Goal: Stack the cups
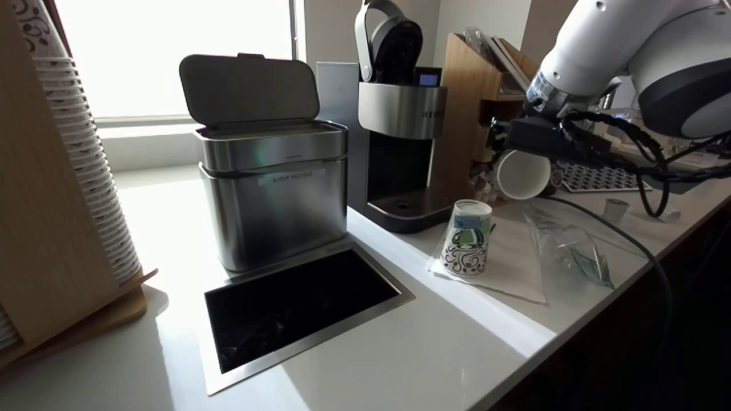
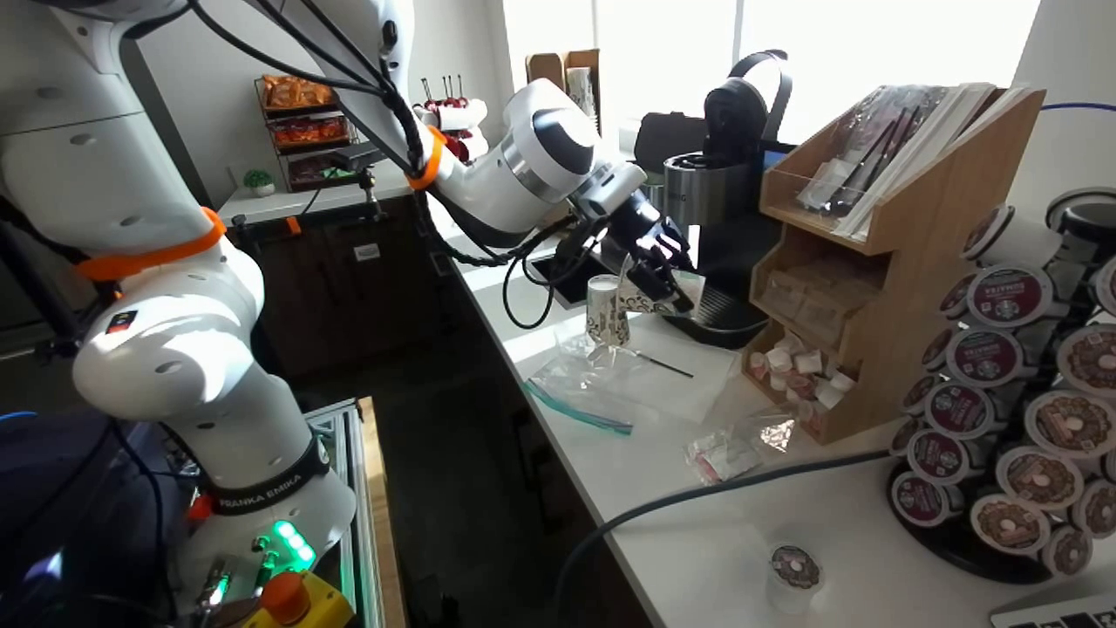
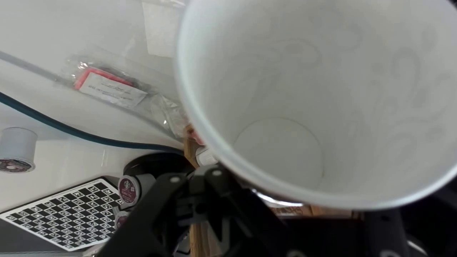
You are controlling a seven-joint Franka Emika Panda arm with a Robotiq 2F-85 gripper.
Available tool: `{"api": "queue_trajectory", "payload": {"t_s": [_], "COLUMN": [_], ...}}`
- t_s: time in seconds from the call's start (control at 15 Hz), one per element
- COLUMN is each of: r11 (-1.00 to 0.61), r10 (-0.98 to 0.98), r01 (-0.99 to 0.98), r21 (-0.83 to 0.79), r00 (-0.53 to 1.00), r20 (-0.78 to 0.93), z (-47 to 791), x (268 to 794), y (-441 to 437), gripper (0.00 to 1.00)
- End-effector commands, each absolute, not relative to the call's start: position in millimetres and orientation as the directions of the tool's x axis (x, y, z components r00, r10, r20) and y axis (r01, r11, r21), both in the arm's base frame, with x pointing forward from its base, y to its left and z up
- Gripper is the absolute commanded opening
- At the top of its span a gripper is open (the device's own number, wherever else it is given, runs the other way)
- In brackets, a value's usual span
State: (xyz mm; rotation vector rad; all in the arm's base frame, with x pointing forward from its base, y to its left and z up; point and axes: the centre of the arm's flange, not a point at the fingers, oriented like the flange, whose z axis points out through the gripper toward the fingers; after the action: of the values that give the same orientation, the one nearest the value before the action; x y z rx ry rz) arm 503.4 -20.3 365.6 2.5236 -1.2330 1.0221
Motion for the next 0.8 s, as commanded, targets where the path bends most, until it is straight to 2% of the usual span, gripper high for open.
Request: {"api": "queue_trajectory", "payload": {"t_s": [0.0, 0.73], "r11": [-0.668, -0.757], "r10": [-0.61, -0.441], "r01": [-0.727, -0.64], "r21": [-0.158, -0.13], "r00": [0.412, 0.354], "r20": [0.677, 0.825], "z": [362, 353], "x": [505, 496], "y": [-6, 31], "gripper": [0.4, 0.4]}}
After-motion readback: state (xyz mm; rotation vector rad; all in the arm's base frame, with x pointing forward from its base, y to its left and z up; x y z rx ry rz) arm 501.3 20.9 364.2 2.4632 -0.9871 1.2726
